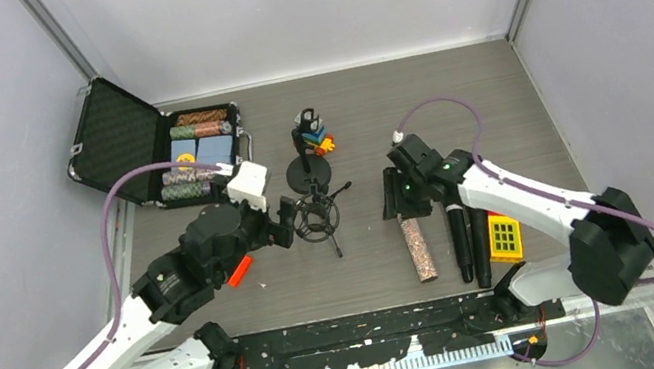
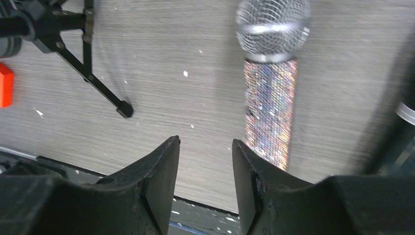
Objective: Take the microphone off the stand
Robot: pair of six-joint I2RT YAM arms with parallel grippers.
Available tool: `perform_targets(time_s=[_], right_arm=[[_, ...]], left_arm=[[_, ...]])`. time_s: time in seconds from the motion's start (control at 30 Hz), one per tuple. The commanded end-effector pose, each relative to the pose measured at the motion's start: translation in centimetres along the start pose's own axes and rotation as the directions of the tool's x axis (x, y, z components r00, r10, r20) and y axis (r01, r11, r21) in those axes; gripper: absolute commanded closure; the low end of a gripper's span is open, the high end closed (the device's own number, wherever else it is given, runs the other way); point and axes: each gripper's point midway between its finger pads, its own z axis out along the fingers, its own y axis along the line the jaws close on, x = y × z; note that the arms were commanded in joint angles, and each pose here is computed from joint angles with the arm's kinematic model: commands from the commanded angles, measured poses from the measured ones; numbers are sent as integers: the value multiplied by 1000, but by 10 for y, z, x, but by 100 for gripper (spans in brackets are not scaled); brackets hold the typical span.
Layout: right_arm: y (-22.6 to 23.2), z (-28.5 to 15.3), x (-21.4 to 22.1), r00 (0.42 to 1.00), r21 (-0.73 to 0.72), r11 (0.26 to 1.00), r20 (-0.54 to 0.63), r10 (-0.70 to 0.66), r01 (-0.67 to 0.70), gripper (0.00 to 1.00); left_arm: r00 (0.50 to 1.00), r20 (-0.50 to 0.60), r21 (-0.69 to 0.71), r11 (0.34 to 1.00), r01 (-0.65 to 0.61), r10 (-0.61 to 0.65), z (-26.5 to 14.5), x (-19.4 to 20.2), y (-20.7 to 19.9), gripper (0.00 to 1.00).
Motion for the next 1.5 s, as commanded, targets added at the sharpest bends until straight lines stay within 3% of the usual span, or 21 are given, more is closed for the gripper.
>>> perform_targets(time_s=[0.0,0.13,0.47,0.87,1.03,1.23,1.47], right_arm=[[34,28,-13,999,-114,993,-11,31,-32,51],[22,59,-12,999,-34,999,-31,31,-32,50],[-19,69,-6,999,136,991,-51,2,5,46],[-20,48,-18,1000,111,994,14,16,-18,46],[-10,19,-41,989,54,998,144,25,-33,46],[0,-28,-66,937,-56,995,337,92,-78,46],[-2,-70,-78,866,-138,984,473,164,-111,45]], left_arm=[[992,-125,-79,996,-37,27,5,19,10,0],[975,-213,-55,996,-71,58,17,39,2,0],[978,-209,53,999,5,6,49,57,-23,0],[984,-162,231,966,115,-79,73,51,-68,1],[987,-67,269,950,159,-146,65,16,-73,0],[979,-103,145,971,189,-175,80,17,-59,0],[966,-69,229,939,257,-248,71,0,-73,1]])
